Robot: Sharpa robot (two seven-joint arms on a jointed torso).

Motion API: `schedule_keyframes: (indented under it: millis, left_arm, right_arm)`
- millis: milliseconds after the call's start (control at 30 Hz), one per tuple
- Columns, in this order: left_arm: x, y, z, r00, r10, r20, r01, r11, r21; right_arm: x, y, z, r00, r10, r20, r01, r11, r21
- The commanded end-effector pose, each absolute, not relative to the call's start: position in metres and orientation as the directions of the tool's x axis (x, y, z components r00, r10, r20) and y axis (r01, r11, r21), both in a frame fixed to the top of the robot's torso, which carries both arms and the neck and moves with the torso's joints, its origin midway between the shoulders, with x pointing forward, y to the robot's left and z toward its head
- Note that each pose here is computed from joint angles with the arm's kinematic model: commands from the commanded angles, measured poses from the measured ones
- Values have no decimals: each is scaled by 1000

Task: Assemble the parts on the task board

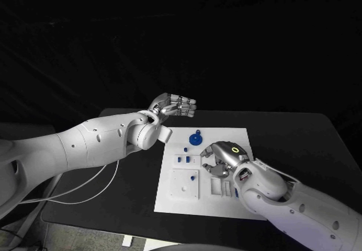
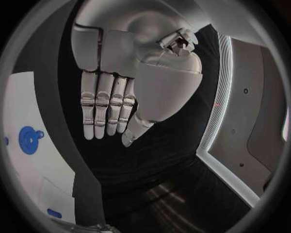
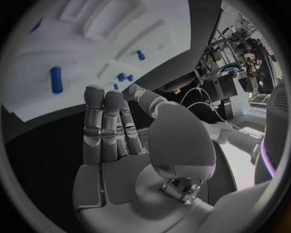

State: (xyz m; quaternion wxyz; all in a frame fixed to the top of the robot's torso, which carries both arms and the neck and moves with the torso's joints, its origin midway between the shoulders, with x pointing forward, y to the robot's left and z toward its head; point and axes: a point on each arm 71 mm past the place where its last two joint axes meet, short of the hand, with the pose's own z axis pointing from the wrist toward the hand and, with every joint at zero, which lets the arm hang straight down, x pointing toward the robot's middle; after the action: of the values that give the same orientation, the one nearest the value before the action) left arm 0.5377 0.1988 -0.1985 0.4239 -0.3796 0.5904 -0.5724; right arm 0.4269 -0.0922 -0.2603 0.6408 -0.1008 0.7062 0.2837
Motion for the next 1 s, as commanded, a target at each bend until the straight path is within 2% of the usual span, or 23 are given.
schedule_keyframes:
  millis: [33,167,333,600,1000]
  left_arm:
    - [538,198,-197,-364,-930,-56,38,45,-998]
    - [538,199,-197,-363,-930,-56,37,46,-998]
    - [538,199,-198,-363,-930,-56,37,46,-998]
    - [538,197,-198,-366,-929,-55,37,45,-998]
    - [538,198,-198,-364,-930,-56,37,46,-998]
  right_arm:
    - [434,-102,-246,-159,224,-961,-484,831,274]
    - [449,-123,-230,-163,190,-968,-448,860,244]
    - [464,-145,-224,-189,124,-974,-401,896,192]
    - [473,-158,-229,-238,63,-969,-368,918,150]
    - [472,-156,-248,-316,-1,-949,-376,918,124]
